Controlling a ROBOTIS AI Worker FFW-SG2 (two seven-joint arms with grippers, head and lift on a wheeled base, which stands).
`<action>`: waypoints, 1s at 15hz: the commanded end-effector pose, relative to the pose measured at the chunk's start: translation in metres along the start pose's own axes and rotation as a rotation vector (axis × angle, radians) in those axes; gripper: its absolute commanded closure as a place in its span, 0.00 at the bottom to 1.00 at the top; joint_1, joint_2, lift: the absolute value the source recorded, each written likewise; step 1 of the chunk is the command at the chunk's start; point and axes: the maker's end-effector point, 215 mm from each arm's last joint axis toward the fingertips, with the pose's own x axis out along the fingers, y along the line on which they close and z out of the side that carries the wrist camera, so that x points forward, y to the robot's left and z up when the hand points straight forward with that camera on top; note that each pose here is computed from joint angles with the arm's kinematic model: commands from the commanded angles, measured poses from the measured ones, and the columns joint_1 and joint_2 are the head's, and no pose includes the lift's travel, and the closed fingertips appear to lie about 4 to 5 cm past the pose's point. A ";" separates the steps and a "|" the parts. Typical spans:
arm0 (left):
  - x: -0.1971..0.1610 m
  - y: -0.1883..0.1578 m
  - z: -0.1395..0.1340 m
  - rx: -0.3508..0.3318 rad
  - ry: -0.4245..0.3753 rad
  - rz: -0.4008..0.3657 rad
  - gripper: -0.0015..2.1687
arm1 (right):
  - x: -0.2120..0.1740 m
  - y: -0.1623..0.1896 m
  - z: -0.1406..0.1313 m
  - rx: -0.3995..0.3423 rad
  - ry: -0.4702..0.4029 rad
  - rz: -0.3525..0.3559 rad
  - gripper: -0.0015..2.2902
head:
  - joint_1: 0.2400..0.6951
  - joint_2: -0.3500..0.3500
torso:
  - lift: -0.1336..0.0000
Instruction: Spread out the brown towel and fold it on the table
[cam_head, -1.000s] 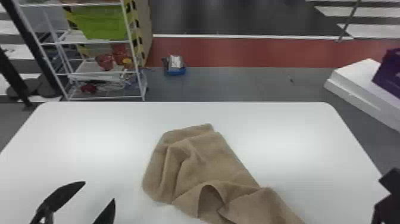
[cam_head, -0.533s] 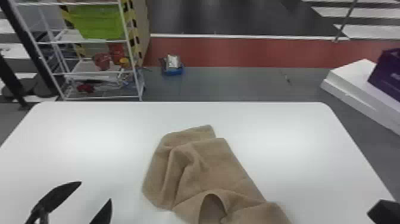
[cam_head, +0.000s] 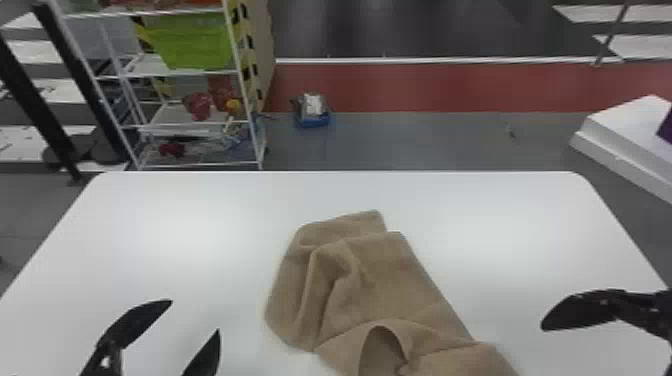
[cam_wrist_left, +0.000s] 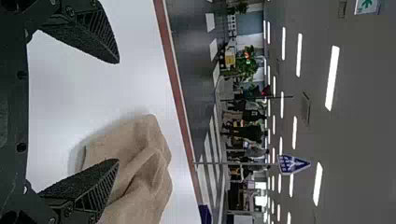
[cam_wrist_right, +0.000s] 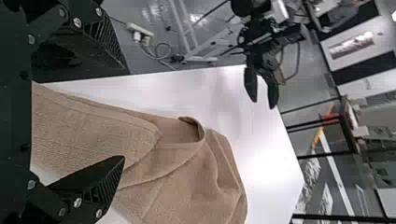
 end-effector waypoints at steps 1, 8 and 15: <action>0.000 0.000 -0.001 -0.004 0.000 0.003 0.07 | 0.023 -0.011 -0.006 0.147 -0.024 -0.006 0.05 | 1.00 0.58 | 0.07; -0.002 0.003 -0.001 -0.005 -0.001 0.007 0.07 | 0.108 -0.006 -0.030 0.386 0.211 -0.021 0.15 | 1.00 0.72 | 0.07; -0.003 0.004 0.000 -0.003 -0.006 0.010 0.07 | 0.137 -0.016 -0.015 0.339 0.387 -0.101 0.16 | 1.00 0.83 | 0.07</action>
